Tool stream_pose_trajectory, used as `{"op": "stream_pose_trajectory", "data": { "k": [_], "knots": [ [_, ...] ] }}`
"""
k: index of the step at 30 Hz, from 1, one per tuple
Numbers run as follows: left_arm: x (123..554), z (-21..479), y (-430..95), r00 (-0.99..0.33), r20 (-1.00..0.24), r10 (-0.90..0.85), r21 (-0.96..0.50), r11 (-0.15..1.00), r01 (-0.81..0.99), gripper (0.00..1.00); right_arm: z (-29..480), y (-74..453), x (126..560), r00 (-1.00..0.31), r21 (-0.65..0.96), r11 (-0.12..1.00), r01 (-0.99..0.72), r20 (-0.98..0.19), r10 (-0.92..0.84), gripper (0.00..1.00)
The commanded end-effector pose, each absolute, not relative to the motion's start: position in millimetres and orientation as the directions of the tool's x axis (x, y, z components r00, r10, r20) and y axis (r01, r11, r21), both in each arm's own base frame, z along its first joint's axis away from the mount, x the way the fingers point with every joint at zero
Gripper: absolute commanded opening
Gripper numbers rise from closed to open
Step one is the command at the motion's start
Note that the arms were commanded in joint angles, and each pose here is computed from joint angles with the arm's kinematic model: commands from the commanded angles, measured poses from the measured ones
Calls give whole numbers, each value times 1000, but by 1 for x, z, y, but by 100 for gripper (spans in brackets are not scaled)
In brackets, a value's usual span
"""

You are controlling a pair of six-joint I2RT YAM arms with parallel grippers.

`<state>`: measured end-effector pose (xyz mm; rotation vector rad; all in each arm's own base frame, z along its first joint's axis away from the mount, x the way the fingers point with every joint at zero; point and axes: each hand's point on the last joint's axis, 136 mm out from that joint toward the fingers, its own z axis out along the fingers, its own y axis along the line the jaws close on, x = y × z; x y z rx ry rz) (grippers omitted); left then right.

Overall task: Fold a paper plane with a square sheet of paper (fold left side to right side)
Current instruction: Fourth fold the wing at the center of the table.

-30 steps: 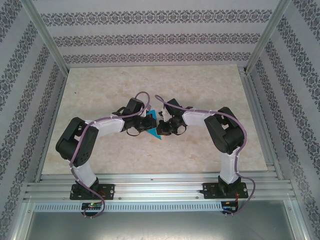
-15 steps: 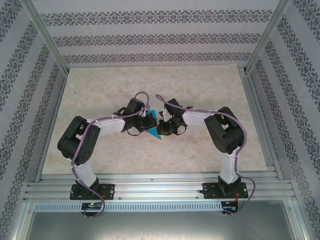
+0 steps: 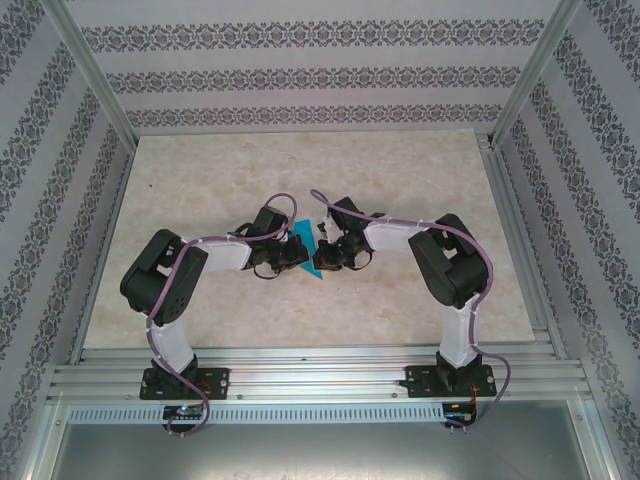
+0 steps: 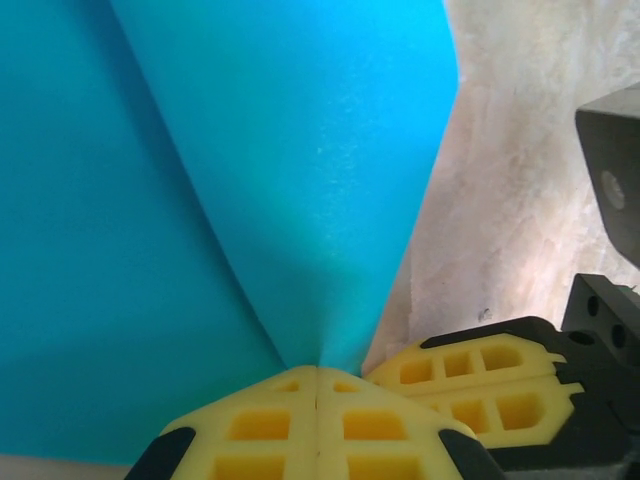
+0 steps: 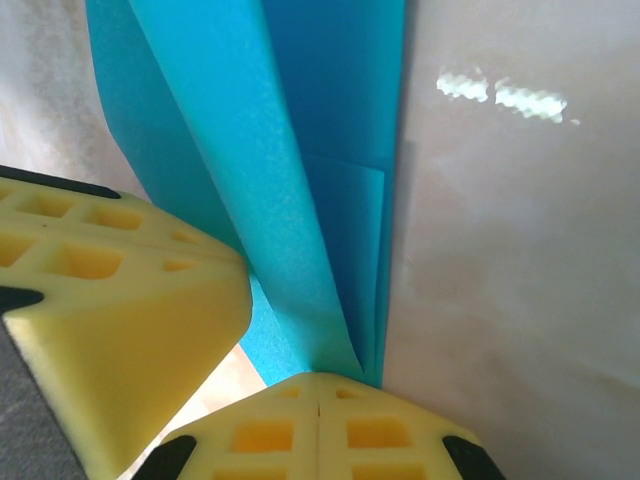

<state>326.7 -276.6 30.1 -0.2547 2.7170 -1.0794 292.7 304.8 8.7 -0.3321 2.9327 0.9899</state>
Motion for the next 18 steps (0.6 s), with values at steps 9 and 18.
{"op": "stream_pose_trajectory", "data": {
  "k": [9,18],
  "knots": [
    [345,37,-292,-960,-161,-229,-722,690,-44,3,-56,257,242,-969,386,910,-148,127,-212,3],
    [339,4,-275,-963,-149,-225,-627,774,-83,3,-59,252,239,-965,349,923,-164,138,-223,2]
  ]
}}
